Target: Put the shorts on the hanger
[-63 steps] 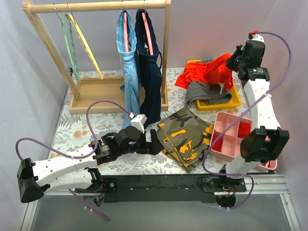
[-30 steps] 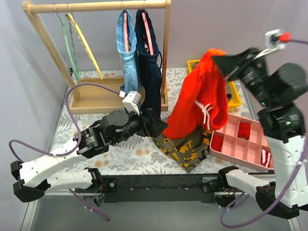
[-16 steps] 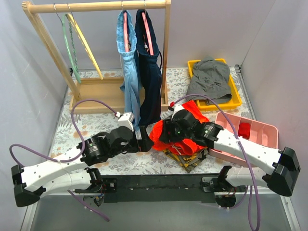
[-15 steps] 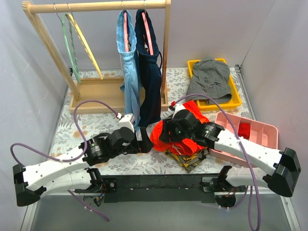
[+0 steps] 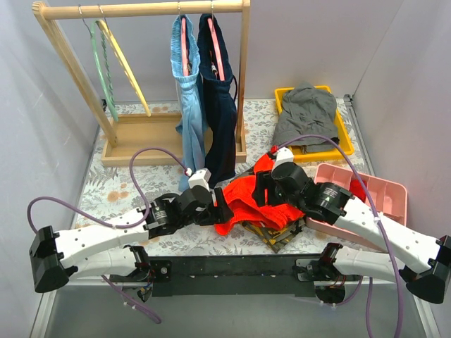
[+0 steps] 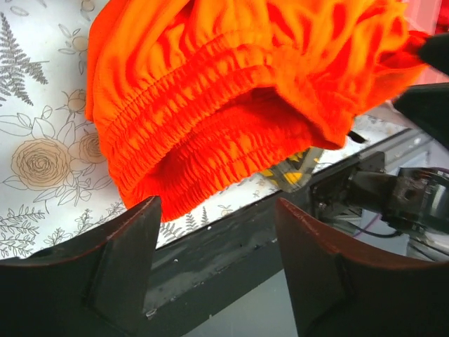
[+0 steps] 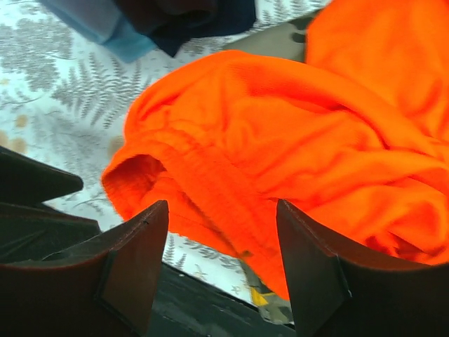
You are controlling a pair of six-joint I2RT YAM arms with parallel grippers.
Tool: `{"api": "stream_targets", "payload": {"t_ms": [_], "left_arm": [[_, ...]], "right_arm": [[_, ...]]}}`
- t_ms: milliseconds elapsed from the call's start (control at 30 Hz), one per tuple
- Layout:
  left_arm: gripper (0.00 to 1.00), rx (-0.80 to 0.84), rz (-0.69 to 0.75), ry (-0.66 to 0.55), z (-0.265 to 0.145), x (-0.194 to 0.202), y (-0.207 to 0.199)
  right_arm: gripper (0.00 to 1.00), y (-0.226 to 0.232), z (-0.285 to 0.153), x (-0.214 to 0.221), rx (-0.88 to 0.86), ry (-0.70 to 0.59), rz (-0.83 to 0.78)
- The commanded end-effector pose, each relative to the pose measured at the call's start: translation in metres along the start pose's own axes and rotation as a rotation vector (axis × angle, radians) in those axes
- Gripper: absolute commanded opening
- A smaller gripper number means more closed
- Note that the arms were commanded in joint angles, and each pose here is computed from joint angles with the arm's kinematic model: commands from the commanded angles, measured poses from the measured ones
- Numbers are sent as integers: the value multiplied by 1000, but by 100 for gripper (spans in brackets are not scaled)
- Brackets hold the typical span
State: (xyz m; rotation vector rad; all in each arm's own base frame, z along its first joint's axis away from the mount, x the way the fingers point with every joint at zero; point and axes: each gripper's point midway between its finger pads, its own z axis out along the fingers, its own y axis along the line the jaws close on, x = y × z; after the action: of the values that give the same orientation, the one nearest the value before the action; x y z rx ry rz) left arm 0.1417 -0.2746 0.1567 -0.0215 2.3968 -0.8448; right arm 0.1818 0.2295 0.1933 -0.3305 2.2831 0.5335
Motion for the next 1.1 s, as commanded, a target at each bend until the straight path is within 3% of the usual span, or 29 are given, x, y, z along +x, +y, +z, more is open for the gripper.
{"api": "stream_targets", "payload": {"t_ms": [0,267,400,733,867,967,1067], "left_arm": [[57,-62,-70,-2,13,3,7],[56,-132,-70,14,-3,19,45],[58,-161,-83,36,8,30,54],[56,-118,-92,-50,45,31,59],[52,-113,-99,-107,55,25,63],[43,-105,-99,-165,57,15,62],[28,-119,-76,-190,59,10,62]], "right_arm": [[69,-28,-12,4,110,-10,-34],[69,-51,-22,41,137,64,-63],[68,-52,-19,55,132,100,-54],[69,-58,-28,75,206,164,-104],[70,-61,-28,86,245,197,-107],[70,-61,-22,94,257,213,-115],[70,-61,-10,94,278,198,-123]]}}
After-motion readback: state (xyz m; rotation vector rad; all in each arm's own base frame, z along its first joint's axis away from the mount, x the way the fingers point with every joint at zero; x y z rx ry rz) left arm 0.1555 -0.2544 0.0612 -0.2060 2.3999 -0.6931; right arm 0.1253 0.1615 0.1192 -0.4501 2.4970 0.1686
